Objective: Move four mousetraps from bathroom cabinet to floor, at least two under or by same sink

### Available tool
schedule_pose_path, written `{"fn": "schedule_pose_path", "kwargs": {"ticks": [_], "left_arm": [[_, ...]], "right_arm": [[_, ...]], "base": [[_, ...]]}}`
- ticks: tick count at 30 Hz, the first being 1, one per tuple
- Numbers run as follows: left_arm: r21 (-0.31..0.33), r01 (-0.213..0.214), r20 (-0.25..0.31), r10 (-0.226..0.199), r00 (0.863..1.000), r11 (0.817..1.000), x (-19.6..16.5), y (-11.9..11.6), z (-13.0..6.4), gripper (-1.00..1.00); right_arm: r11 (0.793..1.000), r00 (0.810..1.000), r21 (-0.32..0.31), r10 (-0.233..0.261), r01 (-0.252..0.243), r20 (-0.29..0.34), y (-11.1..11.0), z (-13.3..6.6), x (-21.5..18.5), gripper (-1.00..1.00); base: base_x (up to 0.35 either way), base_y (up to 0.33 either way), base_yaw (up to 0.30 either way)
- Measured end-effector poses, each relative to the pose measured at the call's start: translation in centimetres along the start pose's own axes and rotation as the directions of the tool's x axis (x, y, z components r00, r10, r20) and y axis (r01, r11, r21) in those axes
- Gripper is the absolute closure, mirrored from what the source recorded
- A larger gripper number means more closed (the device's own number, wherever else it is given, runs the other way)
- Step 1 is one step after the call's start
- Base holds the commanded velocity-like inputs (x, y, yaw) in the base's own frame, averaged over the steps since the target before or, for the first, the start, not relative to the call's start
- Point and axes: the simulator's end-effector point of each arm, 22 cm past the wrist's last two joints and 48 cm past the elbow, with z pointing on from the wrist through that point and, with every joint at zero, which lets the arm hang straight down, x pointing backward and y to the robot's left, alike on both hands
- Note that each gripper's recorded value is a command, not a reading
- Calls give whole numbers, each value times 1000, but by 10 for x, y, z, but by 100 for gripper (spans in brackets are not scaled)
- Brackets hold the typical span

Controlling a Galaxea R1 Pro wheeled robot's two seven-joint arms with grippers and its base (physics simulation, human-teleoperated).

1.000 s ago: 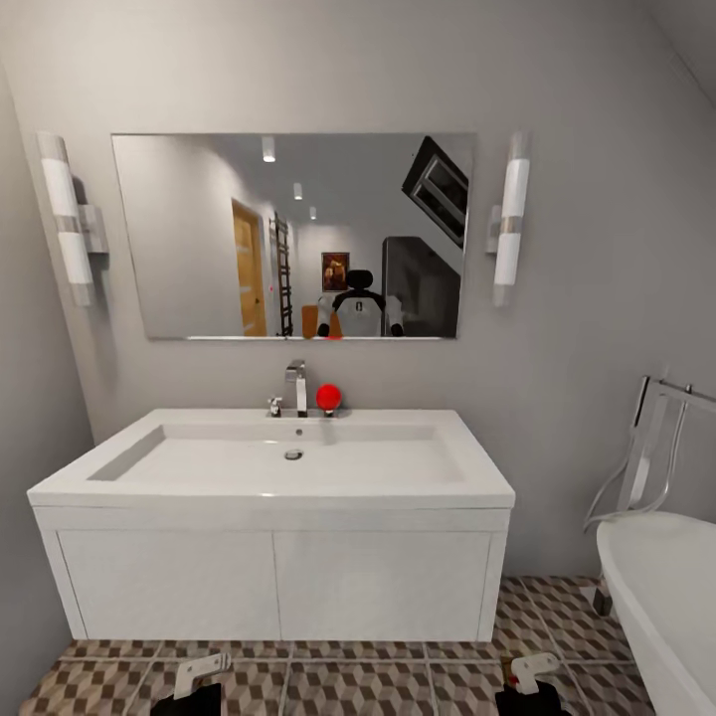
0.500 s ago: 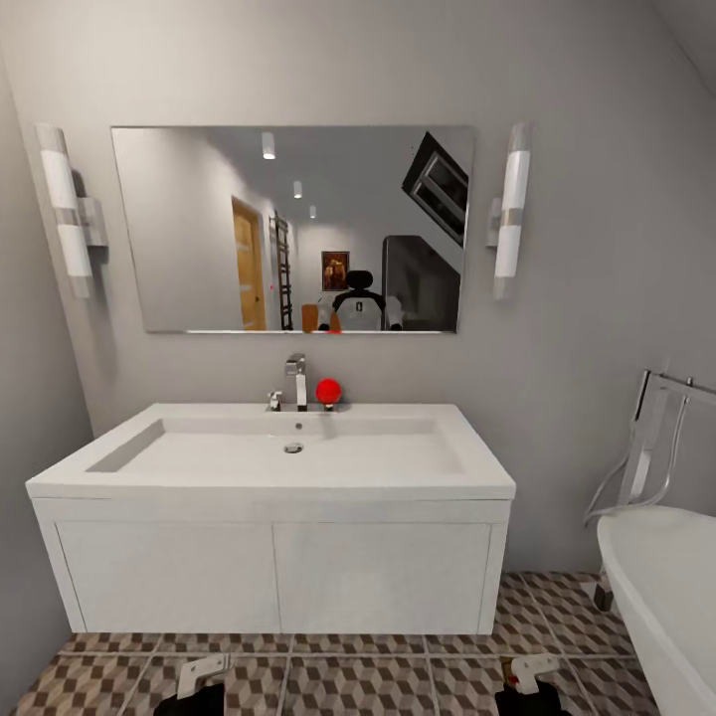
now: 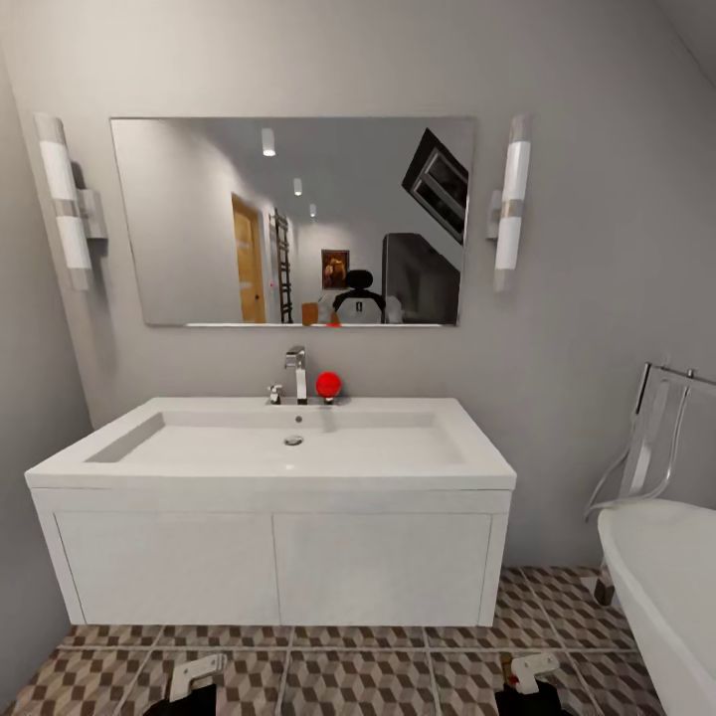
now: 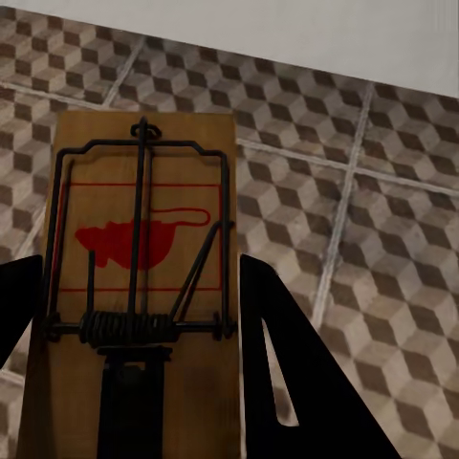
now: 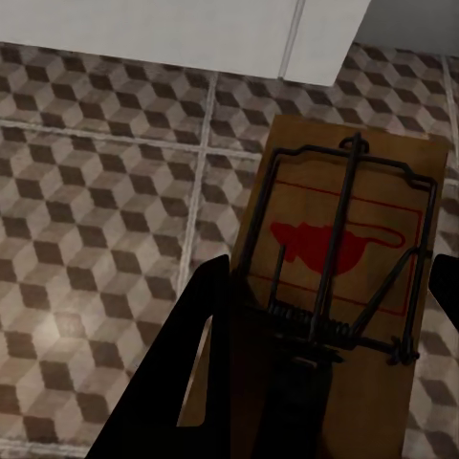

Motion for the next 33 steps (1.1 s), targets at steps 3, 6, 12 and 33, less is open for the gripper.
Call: {"fn": "schedule_pose_path", "kwargs": {"ticks": [3, 6, 12, 33], "left_arm": [[-5, 0, 0, 0, 1000, 1000, 5, 2, 4, 100], [-8, 0, -1, 0, 1000, 1000, 10, 4, 7, 100], [-10, -2, -2, 2, 1000, 1000, 20, 5, 14, 100], [69, 17, 35, -19, 999, 997, -39, -67, 33, 100]], "right_arm": [[1000, 1000, 0, 0, 0, 0, 1, 3, 5, 100], [1000, 1000, 0, 0, 0, 0, 1, 7, 10, 100], [1000, 1000, 0, 1, -1, 1, 2, 14, 20, 100], [994, 976, 106, 11, -35, 217, -6, 41, -47, 100]], "base": [[0, 0, 0], [0, 0, 0], [0, 0, 0], [0, 0, 0]]}}
